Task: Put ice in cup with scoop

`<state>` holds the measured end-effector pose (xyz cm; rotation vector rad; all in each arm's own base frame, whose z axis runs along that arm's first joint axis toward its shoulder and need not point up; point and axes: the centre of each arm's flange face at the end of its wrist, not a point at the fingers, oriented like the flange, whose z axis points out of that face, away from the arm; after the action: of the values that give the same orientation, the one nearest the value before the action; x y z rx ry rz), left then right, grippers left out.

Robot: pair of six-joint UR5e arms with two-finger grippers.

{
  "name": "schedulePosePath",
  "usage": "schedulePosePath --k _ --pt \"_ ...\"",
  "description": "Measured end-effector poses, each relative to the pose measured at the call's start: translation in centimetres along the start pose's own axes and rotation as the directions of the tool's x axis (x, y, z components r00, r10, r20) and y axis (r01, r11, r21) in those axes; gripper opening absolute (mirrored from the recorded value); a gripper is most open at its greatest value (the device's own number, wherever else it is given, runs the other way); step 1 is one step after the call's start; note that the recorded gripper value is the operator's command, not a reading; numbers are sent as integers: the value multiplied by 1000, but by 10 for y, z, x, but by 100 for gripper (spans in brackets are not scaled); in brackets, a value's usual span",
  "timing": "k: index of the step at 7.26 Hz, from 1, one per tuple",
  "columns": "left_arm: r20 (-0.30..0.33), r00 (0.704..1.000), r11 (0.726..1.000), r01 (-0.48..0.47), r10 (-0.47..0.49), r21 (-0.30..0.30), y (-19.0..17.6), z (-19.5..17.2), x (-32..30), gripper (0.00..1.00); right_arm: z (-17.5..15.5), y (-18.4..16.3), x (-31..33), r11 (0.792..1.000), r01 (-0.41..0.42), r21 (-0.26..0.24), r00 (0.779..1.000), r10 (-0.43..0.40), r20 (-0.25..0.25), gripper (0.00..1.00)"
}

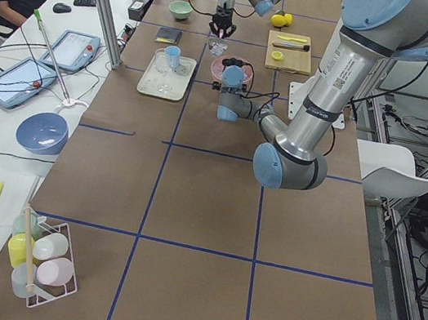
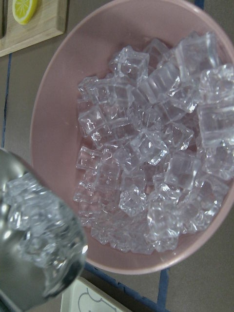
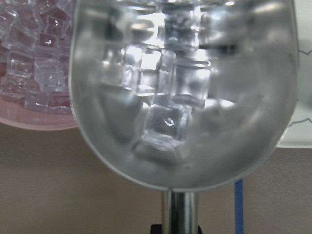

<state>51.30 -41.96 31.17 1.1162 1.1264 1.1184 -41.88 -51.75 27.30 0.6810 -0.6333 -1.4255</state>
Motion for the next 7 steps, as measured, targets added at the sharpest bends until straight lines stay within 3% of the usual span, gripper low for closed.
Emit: schedulePosePath --k 3,5,7 --pt "55 998 1000 20 -19 -21 31 -46 -15 100 -27 19 23 994 -105 28 994 105 6 0" --pt "163 983 995 95 -86 -44 57 -103 -59 100 -49 32 41 973 -227 48 974 227 -1 0" --pt "302 939 979 192 -163 -69 72 -171 -110 100 -66 48 56 939 -342 33 939 343 -13 0"
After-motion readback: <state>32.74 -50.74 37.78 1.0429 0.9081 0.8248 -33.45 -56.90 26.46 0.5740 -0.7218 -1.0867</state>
